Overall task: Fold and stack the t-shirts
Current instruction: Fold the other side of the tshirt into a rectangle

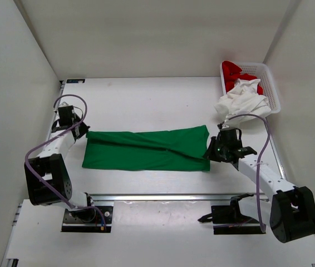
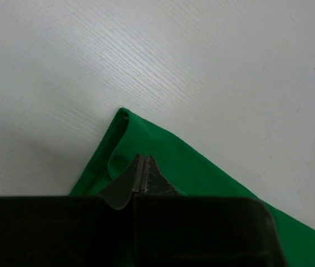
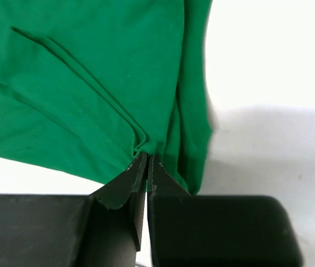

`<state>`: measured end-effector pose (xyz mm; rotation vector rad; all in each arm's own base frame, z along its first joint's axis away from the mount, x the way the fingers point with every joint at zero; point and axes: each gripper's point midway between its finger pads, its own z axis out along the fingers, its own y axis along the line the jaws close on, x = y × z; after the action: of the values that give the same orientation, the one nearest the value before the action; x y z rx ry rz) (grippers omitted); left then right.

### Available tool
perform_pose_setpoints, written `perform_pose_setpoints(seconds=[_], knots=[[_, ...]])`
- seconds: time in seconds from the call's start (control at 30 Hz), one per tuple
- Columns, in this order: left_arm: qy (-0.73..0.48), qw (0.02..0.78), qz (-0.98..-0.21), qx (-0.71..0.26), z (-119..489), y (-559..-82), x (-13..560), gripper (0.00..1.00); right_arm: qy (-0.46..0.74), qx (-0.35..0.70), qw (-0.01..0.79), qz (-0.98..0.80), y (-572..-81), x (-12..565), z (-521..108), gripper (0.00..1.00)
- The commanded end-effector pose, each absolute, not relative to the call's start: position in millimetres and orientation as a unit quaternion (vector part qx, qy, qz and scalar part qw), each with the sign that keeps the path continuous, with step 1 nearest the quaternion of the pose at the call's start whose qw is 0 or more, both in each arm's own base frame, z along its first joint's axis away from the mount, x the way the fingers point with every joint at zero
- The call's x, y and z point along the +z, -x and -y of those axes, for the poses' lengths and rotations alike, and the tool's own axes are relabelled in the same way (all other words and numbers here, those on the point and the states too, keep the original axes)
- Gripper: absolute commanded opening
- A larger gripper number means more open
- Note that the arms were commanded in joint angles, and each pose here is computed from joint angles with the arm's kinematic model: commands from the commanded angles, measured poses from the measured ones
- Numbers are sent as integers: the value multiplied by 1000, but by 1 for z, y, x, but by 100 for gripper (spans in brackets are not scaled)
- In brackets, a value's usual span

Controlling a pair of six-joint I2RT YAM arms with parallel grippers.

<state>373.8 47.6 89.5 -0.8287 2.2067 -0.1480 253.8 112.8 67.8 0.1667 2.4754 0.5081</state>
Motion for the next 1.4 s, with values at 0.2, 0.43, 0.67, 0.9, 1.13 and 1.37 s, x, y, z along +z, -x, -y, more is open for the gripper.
perform_pose_setpoints(seconds=[0.2, 0.43, 0.67, 0.9, 1.13, 1.37], knots=[[373, 366, -848, -90, -55, -368, 87, 11, -85, 174, 309, -931, -242, 57, -107, 3], [328, 494, -800, -96, -24, -376, 172, 26, -36, 194, 371, -908, -272, 105, -131, 21], [196, 451, -851, -184, 98, -361, 146, 23, 12, 238, 399, -886, -320, 120, -184, 0], [109, 383, -875, -276, 180, -319, 112, 20, 32, 265, 380, -886, -355, 103, -215, 23], [78, 370, -874, -305, 196, -299, 98, 19, 56, 254, 347, -901, -355, 75, -235, 32], [75, 370, -870, -317, 198, -297, 98, 19, 63, 262, 328, -906, -350, 63, -234, 33]])
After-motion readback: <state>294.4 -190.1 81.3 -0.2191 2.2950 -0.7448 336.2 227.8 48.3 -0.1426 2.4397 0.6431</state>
